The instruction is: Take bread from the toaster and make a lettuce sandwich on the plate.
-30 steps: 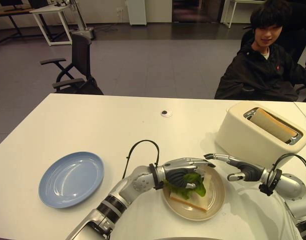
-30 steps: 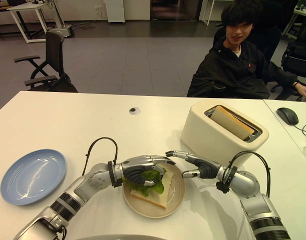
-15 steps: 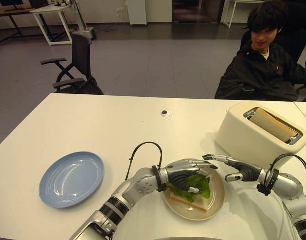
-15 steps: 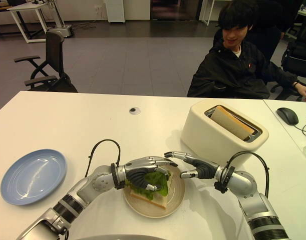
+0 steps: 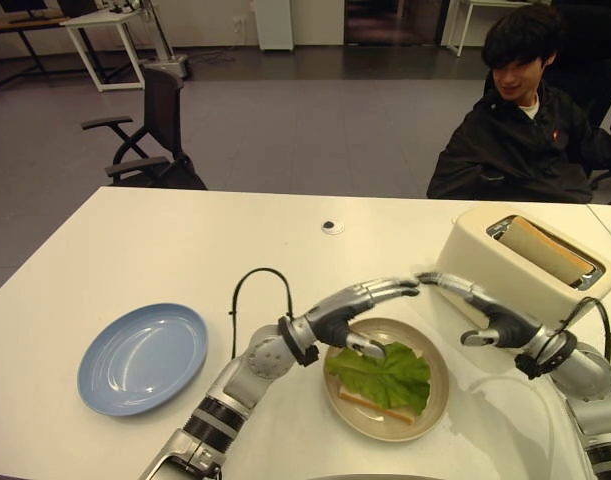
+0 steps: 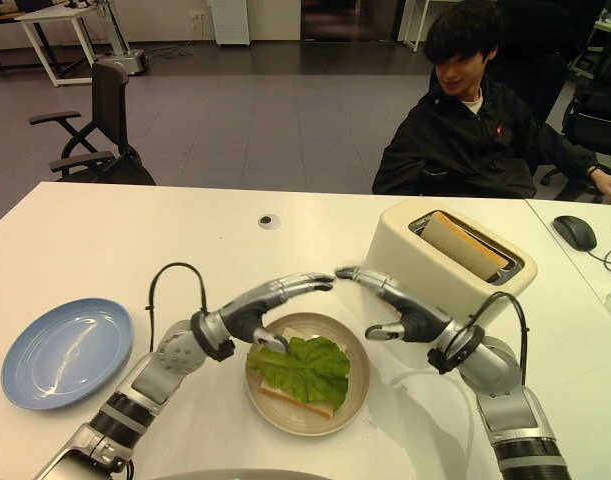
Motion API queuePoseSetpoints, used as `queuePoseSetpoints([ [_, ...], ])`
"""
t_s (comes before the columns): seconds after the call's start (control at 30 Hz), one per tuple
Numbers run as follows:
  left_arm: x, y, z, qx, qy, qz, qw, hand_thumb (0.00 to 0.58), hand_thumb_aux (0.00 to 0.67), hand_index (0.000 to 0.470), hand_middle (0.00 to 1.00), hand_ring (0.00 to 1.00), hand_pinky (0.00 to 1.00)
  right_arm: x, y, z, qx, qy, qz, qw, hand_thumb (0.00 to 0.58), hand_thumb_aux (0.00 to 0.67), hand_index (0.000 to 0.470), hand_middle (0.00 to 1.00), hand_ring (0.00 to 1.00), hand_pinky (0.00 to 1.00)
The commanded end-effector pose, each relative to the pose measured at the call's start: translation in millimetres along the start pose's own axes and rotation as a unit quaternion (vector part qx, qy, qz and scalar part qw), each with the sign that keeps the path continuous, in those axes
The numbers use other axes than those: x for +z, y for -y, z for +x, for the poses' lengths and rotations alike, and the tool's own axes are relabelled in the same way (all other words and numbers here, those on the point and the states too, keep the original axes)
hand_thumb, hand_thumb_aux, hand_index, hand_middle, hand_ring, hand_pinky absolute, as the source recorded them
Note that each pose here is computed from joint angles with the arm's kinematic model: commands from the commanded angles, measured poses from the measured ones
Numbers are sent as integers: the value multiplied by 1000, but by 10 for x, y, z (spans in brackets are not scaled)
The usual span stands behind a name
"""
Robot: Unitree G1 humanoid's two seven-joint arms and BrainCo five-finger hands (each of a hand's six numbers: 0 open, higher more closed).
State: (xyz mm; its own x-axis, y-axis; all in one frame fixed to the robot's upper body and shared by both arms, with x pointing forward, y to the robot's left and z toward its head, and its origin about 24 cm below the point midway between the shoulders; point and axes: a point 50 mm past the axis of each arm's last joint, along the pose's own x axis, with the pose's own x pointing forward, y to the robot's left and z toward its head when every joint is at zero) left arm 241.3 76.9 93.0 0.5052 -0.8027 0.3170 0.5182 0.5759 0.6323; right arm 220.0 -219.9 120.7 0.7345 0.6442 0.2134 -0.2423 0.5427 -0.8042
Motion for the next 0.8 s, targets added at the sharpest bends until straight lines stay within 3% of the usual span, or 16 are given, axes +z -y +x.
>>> queuePoseSetpoints([
  [0.03, -95, -100, -168, 93, -9, -116, 989, 0, 0, 0, 0, 0, 0, 151, 339, -105, -114, -1, -83, 990, 0, 0, 0, 0, 0, 0],
  [0.3, -312, -181, -407, 159, -42, -167, 972, 0, 0, 0, 0, 0, 0, -67, 771, -483, -191, -172, -214, 942, 0, 0, 0, 0, 0, 0],
  [0.4, -337, -161, -421, 159, -46, -168, 972, 0, 0, 0, 0, 0, 0, -246, 856, -598, -211, -231, -193, 930, 0, 0, 0, 0, 0, 0],
  [0.53, -327, -144, -416, 155, -42, -166, 973, 0, 0, 0, 0, 0, 0, -504, 690, -615, -171, -278, -143, 935, 0, 0, 0, 0, 0, 0],
  [0.57, -325, -146, -426, 155, -43, -162, 974, 0, 0, 0, 0, 0, 0, -549, 655, -606, -164, -283, -133, 936, 194, 123, 87, 0, 0, 0],
  [0.6, -322, -151, -442, 156, -43, -160, 974, 0, 0, 0, 0, 0, 0, -589, 640, -601, -162, -288, -121, 936, 526, 465, 326, 0, 0, 0],
  [0.63, -319, -153, -456, 156, -43, -159, 974, 0, 0, 0, 0, 0, 0, -617, 638, -601, -162, -293, -111, 936, 579, 646, 453, 0, 0, 0],
  [0.8, -296, -119, -490, 154, -42, -160, 974, 0, 0, 0, 0, 0, 0, -675, 633, -600, -161, -301, -77, 937, 580, 670, 470, 0, 0, 0],
])
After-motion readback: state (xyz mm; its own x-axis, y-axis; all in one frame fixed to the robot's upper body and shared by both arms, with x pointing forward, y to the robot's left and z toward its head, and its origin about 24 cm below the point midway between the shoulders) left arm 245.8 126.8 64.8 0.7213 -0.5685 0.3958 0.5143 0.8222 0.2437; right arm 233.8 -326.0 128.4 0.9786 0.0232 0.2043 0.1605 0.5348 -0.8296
